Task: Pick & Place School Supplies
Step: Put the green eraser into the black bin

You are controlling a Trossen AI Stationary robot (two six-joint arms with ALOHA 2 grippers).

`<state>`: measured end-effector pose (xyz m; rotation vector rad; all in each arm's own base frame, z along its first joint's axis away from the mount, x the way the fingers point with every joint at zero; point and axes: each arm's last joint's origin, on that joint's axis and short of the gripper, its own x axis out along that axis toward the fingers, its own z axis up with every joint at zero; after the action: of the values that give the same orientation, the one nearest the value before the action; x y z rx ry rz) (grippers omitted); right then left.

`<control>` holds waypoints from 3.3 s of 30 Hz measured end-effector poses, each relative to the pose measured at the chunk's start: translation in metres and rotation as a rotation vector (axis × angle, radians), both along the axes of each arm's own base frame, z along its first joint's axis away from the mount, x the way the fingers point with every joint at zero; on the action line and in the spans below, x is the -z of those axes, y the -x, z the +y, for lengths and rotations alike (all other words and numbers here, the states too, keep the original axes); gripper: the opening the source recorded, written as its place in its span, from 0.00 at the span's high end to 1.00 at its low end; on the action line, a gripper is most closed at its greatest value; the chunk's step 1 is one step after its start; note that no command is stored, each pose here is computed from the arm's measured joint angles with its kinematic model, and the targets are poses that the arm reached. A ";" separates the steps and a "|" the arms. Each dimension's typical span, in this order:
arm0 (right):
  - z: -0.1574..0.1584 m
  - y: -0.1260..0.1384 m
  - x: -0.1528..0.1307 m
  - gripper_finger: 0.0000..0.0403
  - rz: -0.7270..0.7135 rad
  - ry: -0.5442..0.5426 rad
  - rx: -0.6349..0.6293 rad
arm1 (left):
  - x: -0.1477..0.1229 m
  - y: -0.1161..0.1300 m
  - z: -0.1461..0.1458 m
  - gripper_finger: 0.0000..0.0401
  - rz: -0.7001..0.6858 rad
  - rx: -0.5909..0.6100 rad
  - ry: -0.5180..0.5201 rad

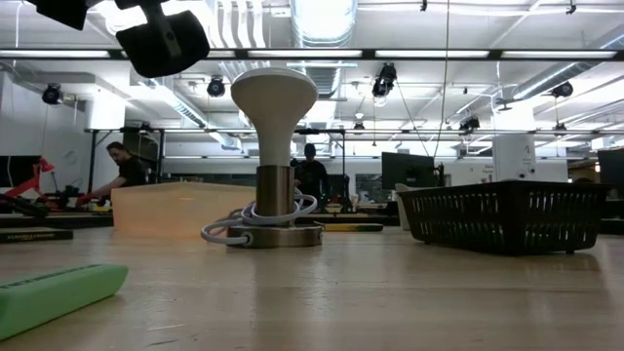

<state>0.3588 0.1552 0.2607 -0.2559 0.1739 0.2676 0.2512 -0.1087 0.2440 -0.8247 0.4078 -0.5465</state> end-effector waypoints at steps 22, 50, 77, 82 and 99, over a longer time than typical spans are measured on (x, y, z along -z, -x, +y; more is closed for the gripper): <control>0.000 -0.001 -0.002 0.54 -0.035 0.034 -0.019 | -0.020 -0.017 0.006 0.75 -0.158 -0.004 -0.069; 0.000 -0.001 -0.002 0.62 -0.031 0.034 -0.023 | -0.020 -0.037 0.001 0.75 -0.152 0.046 -0.094; 0.001 0.000 -0.002 0.93 -0.062 0.151 -0.102 | -0.017 -0.037 0.002 0.75 -0.133 0.046 -0.101; 0.001 0.000 -0.002 0.92 -0.061 0.150 -0.102 | -0.017 -0.037 0.002 0.75 -0.133 0.046 -0.101; 0.001 0.000 -0.002 0.92 -0.061 0.147 -0.099 | -0.017 -0.037 0.002 0.70 -0.117 0.030 -0.083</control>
<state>0.3590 0.1565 0.2625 -0.4189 0.1212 0.3450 0.2882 -0.1066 0.2611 -0.7040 0.3333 -0.5990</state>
